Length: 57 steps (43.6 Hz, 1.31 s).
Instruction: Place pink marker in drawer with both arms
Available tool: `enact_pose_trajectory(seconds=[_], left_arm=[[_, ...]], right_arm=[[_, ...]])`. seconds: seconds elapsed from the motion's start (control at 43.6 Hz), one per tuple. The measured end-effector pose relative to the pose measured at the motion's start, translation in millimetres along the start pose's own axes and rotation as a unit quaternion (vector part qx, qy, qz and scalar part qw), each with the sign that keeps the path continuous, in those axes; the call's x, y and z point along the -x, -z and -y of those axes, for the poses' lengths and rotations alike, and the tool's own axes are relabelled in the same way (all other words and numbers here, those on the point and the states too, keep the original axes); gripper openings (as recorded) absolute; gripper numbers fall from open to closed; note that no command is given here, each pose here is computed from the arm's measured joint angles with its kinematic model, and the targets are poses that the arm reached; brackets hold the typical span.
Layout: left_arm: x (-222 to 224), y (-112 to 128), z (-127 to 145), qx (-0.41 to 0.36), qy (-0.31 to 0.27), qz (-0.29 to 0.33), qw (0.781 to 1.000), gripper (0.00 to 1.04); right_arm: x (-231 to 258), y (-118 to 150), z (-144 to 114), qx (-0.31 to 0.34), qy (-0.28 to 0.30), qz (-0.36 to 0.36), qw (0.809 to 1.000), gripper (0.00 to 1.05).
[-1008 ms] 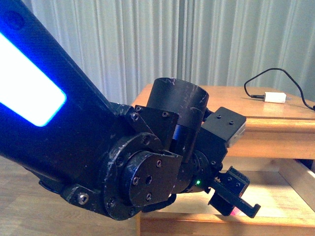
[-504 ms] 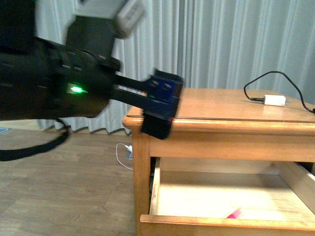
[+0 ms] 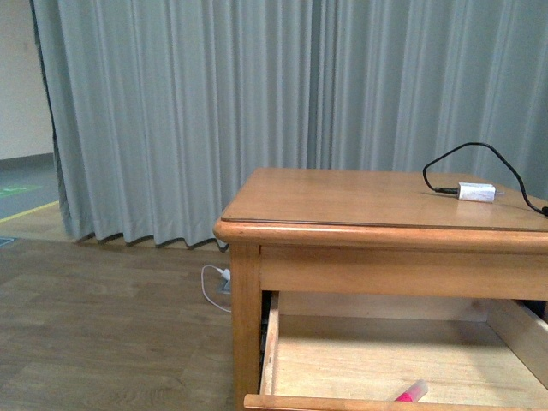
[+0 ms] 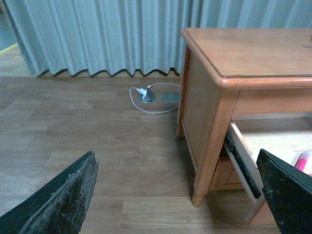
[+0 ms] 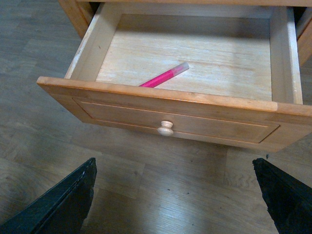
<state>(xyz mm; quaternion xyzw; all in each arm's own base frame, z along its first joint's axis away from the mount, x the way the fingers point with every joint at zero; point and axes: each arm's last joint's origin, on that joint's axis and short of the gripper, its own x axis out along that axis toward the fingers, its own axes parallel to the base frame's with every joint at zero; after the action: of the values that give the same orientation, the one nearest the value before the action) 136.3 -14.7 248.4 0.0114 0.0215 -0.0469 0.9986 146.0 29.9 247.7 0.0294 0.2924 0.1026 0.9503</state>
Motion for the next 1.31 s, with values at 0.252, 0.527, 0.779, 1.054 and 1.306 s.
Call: enact_pose_trajectory(seconds=[0.252, 0.527, 0.779, 1.054, 1.306], left_arm=[[2.7, 6.4, -1.4, 0.012, -0.014, 0.003, 1.0, 0.96], [12.3, 38.2, -12.2, 0.014, -0.045, 0.017, 0.999, 0.4], [19.1, 57.0, -11.3, 0.013, -0.046, 0.021, 0.999, 0.04], [23.7, 67.7, -10.6, 0.013, -0.046, 0.022, 0.999, 0.04], [32.5, 77.6, -9.5, 0.014, -0.046, 0.008, 0.999, 0.04]], right_arm=[[0.0, 0.0, 0.0, 0.0, 0.0, 0.0, 1.0, 0.96], [-0.1, 0.0, 0.0, 0.0, 0.0, 0.0, 1.0, 0.96], [-0.1, 0.0, 0.0, 0.0, 0.0, 0.0, 1.0, 0.96], [-0.1, 0.0, 0.0, 0.0, 0.0, 0.0, 1.0, 0.96], [-0.1, 0.0, 0.0, 0.0, 0.0, 0.0, 1.0, 0.96]])
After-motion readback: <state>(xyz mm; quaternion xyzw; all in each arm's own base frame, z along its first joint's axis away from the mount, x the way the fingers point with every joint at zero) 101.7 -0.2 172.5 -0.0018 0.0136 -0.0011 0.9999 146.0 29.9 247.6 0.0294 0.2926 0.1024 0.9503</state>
